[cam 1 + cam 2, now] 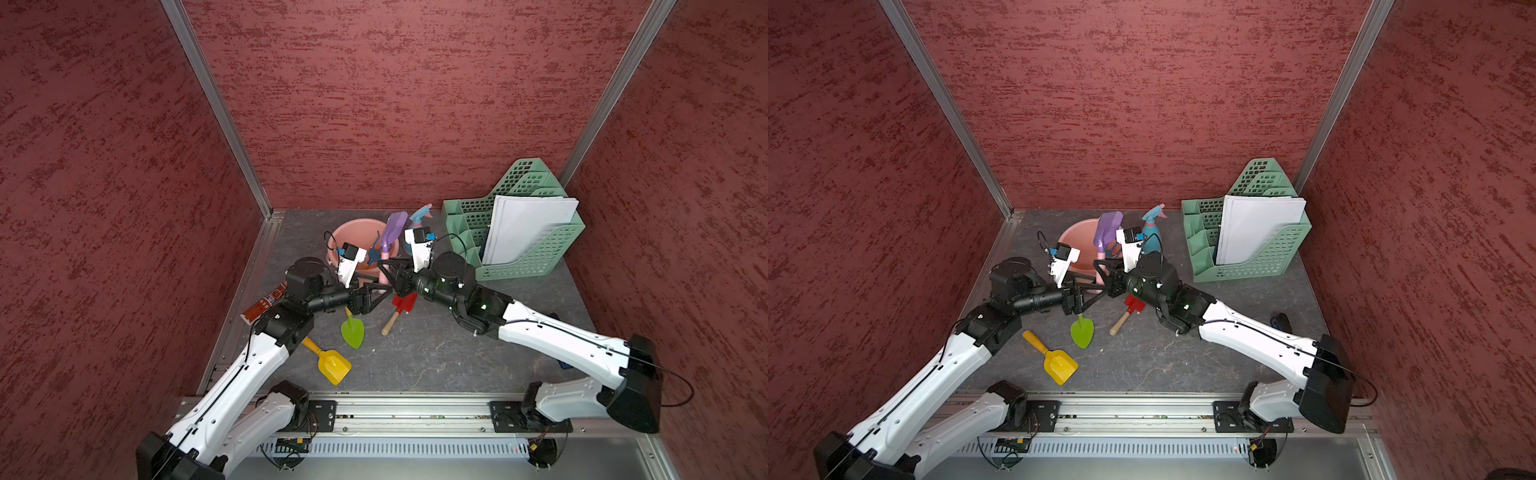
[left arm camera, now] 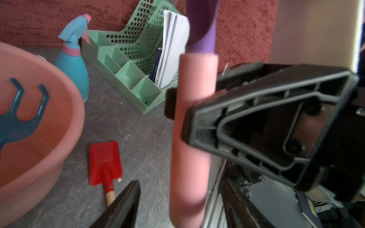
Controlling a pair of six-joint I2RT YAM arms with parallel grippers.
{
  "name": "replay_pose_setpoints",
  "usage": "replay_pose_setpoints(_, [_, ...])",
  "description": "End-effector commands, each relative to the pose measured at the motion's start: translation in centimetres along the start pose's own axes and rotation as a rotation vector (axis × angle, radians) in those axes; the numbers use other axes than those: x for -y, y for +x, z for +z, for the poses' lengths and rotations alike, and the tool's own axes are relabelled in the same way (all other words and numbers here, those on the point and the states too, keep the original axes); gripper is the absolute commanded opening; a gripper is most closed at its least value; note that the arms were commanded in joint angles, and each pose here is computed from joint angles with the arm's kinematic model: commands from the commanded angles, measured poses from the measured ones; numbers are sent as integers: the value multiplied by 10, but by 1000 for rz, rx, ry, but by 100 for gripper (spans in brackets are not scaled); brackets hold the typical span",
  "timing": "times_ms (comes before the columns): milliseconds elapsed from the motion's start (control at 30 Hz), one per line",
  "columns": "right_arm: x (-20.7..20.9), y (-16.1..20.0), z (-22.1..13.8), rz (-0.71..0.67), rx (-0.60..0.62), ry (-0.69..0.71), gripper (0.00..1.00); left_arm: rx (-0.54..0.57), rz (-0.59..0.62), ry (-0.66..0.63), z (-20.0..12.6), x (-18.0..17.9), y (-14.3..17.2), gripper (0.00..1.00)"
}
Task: Organize the gardening tools
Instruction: Pick up the gardening tool from the center of the board.
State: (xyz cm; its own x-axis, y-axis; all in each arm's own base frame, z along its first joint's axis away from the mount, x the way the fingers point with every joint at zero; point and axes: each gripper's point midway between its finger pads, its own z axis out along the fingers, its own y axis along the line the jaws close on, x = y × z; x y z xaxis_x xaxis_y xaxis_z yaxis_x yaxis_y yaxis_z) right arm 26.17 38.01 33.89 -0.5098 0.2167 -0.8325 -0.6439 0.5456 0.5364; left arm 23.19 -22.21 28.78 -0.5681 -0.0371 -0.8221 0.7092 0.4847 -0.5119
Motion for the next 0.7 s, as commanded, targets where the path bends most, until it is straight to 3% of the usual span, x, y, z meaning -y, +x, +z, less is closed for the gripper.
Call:
replay_pose_setpoints(0, [-14,-3,3,7,12,-62,0,41,58,-7,-1,4,-17,62])
replay_pose_setpoints(167, [-15,0,4,5,0,-69,0,39,61,-24,1,0,-17,43])
replay_pose_setpoints(433, [-11,8,7,0,-32,-60,0,50,56,-47,3,-6,-19,0])
replay_pose_setpoints(467, [-9,9,6,0,-33,-50,5,53,57,-55,3,-8,-20,0])
replay_pose_setpoints(533, [-3,8,2,-7,-20,-19,43,57,62,-86,4,-14,-21,0])
replay_pose_setpoints(567, [0,6,-1,-11,-7,-5,54,63,66,-107,3,-18,-21,0])
replay_pose_setpoints(667, [7,-5,-16,-34,59,35,78,84,84,-178,1,-36,-26,0])
